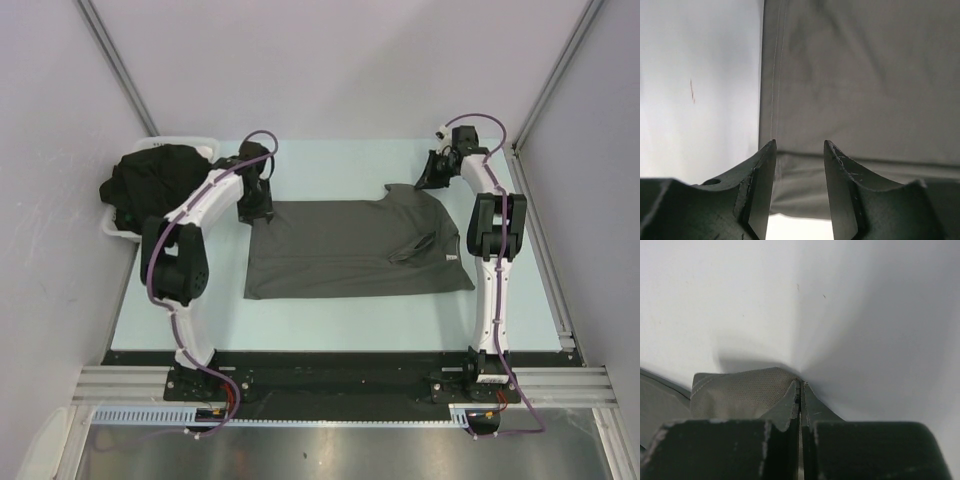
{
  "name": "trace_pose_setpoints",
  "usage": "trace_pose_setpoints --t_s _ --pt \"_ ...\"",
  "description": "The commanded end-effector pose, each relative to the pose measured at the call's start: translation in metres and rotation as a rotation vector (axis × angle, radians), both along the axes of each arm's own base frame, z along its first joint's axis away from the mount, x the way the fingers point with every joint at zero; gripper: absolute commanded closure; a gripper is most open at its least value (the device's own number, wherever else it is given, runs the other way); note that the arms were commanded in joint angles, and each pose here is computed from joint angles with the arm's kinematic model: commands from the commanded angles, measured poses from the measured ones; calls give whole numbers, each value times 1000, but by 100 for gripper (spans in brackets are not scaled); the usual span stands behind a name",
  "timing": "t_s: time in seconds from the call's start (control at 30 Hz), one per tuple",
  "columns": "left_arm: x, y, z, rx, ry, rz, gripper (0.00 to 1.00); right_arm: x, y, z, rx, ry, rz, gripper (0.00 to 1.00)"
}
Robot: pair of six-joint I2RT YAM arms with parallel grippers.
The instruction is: Fold and stack the t-shirts
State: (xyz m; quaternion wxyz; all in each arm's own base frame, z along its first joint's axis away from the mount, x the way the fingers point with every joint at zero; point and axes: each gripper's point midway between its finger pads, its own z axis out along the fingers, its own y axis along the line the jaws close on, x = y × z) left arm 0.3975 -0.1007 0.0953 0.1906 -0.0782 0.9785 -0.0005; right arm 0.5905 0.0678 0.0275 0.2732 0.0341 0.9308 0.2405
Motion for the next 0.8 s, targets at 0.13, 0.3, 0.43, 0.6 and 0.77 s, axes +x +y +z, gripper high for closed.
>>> trace_pose_setpoints --t_s 0.13,0.3,0.43,0.6,0.77 --pt "74 13 5 29 -123 27 48 -15 -31 62 -65 -62 -23 100" --pt "97 22 -5 21 -140 44 45 -22 -37 72 -80 -67 -34 100" --pt "112 21 -18 4 -135 42 44 -24 -37 70 -78 -56 -34 100" --pt "119 23 -29 -3 -126 37 43 -23 -37 69 -78 -44 -31 100" --pt "125 21 -45 -21 -119 31 43 -22 -37 70 -68 -42 -32 100"
